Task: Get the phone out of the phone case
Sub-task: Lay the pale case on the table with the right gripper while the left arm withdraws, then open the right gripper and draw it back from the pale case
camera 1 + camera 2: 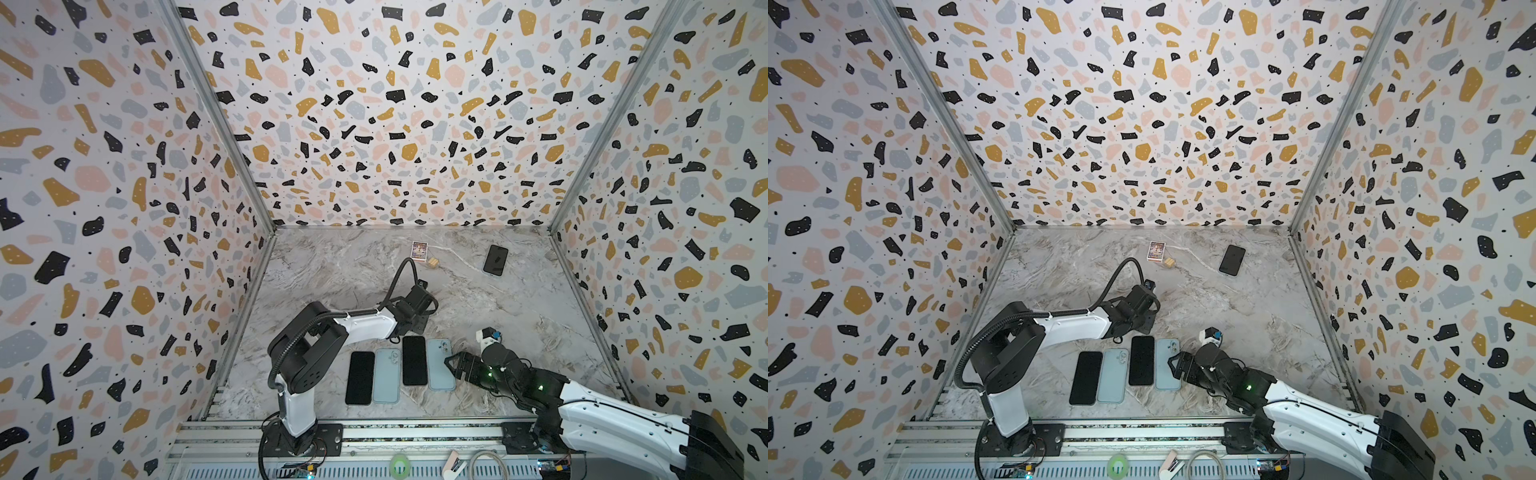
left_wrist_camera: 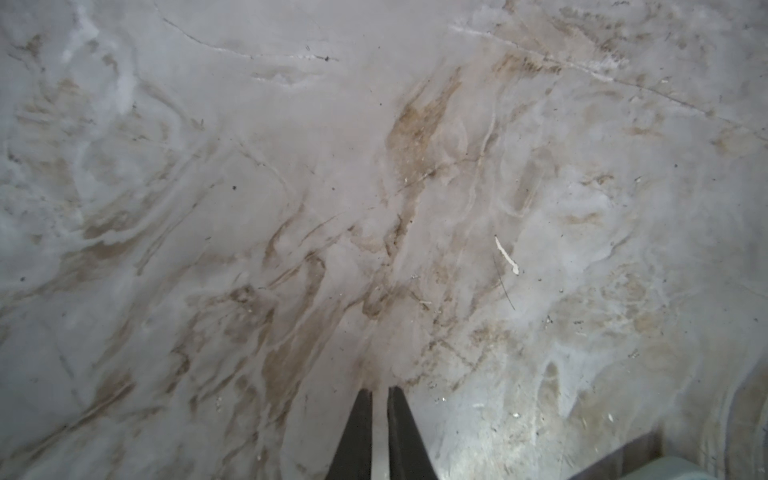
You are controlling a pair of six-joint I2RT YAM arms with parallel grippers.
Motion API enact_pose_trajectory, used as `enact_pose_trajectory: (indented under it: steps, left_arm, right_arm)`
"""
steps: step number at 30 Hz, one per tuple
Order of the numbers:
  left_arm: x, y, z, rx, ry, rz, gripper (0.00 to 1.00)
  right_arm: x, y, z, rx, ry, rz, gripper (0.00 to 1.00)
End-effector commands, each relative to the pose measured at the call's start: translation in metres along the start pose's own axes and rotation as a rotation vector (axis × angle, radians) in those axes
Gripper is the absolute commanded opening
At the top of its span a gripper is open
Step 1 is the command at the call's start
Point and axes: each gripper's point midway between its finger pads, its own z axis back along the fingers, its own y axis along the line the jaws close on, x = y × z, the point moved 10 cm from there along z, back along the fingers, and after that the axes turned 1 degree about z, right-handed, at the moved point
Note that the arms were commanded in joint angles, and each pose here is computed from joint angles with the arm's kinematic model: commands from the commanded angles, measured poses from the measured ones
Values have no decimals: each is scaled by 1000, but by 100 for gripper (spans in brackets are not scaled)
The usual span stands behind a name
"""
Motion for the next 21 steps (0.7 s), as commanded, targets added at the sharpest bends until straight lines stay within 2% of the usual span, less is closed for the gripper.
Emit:
enact_pose_trajectory:
  steps: [1, 12, 21]
  left_arm:
    - [-7, 5, 5, -11, 9, 16, 12]
    - [-18, 3, 16, -34, 33, 2, 13]
    - [-30, 3, 11, -27, 54, -5, 13]
  right_arm:
    - [9, 12, 6, 41, -19, 34, 89]
    - [17, 18, 13, 40, -40, 53, 89]
    - [22, 17, 9, 28, -47, 57, 87]
